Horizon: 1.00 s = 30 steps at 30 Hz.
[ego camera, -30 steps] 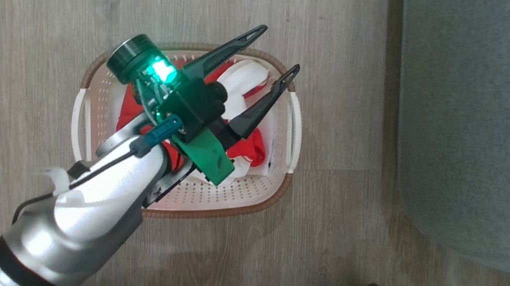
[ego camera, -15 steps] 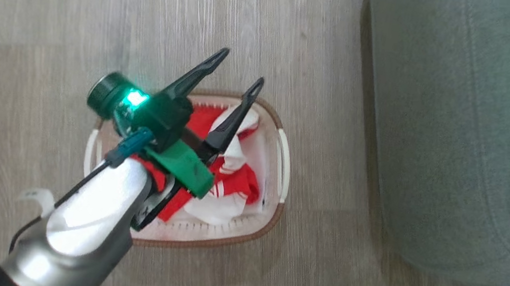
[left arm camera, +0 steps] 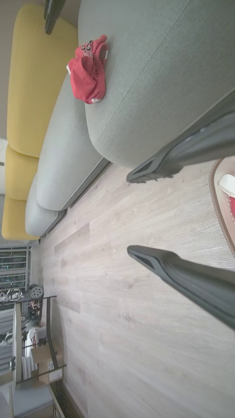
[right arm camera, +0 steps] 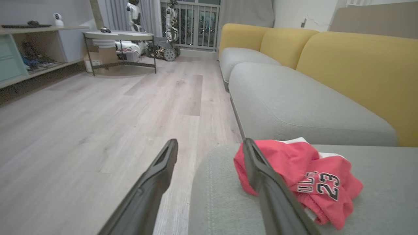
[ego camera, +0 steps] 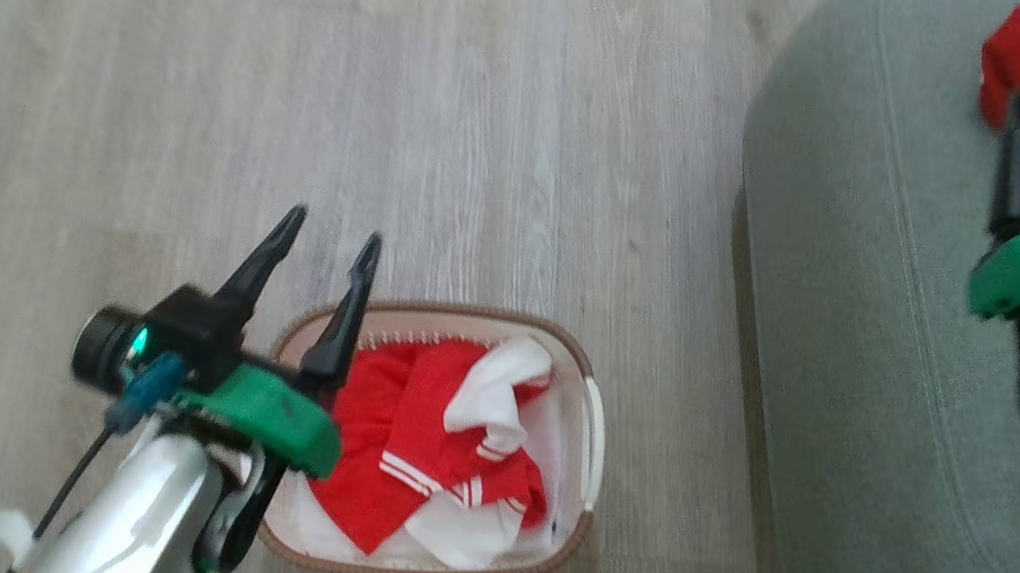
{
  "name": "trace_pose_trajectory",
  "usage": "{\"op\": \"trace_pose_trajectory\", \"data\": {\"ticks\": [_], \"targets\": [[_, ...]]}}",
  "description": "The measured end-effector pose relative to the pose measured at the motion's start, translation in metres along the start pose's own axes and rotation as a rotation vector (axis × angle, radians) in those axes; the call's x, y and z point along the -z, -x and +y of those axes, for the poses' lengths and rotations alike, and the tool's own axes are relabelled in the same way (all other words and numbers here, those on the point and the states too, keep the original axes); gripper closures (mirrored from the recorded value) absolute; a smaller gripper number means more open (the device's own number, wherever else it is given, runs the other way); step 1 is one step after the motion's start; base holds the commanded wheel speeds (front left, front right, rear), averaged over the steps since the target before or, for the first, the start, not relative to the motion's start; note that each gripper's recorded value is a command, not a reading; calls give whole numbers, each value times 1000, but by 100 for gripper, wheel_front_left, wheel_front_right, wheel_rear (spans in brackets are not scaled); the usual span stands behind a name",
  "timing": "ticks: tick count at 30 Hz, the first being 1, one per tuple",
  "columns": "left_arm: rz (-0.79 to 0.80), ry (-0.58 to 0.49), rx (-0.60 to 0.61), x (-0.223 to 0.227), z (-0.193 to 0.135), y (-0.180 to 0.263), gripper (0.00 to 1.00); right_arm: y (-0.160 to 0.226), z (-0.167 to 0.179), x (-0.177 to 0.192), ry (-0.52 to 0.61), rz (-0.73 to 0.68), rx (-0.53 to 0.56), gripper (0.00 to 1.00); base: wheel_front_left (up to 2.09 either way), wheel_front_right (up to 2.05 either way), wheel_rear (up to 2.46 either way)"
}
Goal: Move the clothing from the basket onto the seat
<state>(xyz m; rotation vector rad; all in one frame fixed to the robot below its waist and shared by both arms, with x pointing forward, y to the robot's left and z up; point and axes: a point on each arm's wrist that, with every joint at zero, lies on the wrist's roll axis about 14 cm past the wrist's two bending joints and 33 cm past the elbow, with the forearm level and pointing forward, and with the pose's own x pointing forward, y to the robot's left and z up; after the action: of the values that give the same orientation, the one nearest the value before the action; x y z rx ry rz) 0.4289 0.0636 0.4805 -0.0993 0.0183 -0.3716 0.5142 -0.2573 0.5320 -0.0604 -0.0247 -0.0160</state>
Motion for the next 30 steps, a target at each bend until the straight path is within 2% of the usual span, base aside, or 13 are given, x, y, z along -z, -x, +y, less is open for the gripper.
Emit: {"op": "trace_pose_trajectory", "data": {"ticks": [11,16,22,30], "targets": [[-14,9,-195,-8,36,74,0,56,64,-11,-146,-76,-84,0,0,0,0],[-20,34,-279,-7,47,104,0,90,88,1,-156,-62,-116,0,0,0,0],[-10,45,-336,-1,54,127,0,114,95,4,-167,-65,-131,0,0,0,0],[-20,53,-335,0,48,138,0,142,106,17,-242,-35,-150,0,0,0,0]]}}
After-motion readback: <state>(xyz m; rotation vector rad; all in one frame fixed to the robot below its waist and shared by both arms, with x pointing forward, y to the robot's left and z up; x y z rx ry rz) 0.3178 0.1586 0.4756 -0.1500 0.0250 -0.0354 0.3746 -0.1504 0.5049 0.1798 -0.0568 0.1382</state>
